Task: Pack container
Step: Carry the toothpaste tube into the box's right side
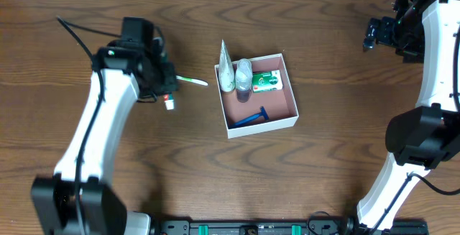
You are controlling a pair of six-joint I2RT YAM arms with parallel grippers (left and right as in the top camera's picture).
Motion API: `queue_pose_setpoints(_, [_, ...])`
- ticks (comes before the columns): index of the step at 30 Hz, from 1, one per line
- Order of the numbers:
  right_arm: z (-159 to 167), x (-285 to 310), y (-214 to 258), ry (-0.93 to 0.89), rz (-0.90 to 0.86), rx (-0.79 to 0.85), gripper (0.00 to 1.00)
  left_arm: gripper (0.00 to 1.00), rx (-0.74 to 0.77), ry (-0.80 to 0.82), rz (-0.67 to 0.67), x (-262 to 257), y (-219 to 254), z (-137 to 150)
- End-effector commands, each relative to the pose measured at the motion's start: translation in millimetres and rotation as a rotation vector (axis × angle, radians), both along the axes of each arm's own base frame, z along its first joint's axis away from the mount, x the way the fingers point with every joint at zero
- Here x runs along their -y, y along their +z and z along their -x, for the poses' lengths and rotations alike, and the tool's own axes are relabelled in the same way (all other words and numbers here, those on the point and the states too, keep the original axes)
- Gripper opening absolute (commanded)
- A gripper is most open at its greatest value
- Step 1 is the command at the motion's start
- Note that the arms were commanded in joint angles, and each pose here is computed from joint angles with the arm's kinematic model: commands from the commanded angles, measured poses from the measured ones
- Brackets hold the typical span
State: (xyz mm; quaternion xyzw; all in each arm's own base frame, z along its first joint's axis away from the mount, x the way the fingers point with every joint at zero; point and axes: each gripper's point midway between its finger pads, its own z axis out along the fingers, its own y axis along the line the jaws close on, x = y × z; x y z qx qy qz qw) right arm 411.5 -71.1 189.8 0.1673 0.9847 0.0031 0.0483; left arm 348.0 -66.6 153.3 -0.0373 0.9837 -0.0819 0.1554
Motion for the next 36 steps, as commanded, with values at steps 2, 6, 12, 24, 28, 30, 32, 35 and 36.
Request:
queue_pose_setpoints(2, [0.3,3.0,3.3,0.010,0.009,0.008,0.99,0.14,0.161,-0.158,-0.158,22.8,37.1,4.3])
queue_pose_setpoints(6, [0.3,3.0,3.3,0.010,0.009,0.008,0.99,0.14,0.295,-0.250,-0.309,52.6,62.2,12.2])
queue_pose_setpoints(12, [0.3,3.0,3.3,0.010,0.009,0.008,0.99,0.14,0.465,-0.341,-0.513,94.2,86.2,24.7])
queue_pose_setpoints(24, [0.2,3.0,3.3,0.010,0.010,0.008,0.99,0.14,0.534,-0.496,-0.440,174.9,69.6,37.8])
queue_pose_setpoints(28, [0.3,3.0,3.3,0.010,0.009,0.008,0.99,0.14,0.496,-0.570,-0.502,184.5,44.2,30.3])
queue_pose_setpoints(30, [0.3,3.0,3.3,0.010,0.009,0.008,0.99,0.13,0.464,-0.648,-0.558,189.6,27.1,29.1])
queue_pose_setpoints(32, [0.3,3.0,3.3,0.010,0.009,0.008,0.99,0.14,0.433,-0.742,-0.615,194.5,11.8,30.8])
queue_pose_setpoints(35, [0.3,3.0,3.3,0.010,0.009,0.008,0.99,0.13,0.395,-0.899,-0.691,206.3,-9.0,39.1])
queue_pose_setpoints(36, [0.3,3.0,3.3,0.010,0.009,0.008,0.99,0.14,0.389,-0.936,-0.706,210.4,-13.5,42.4])
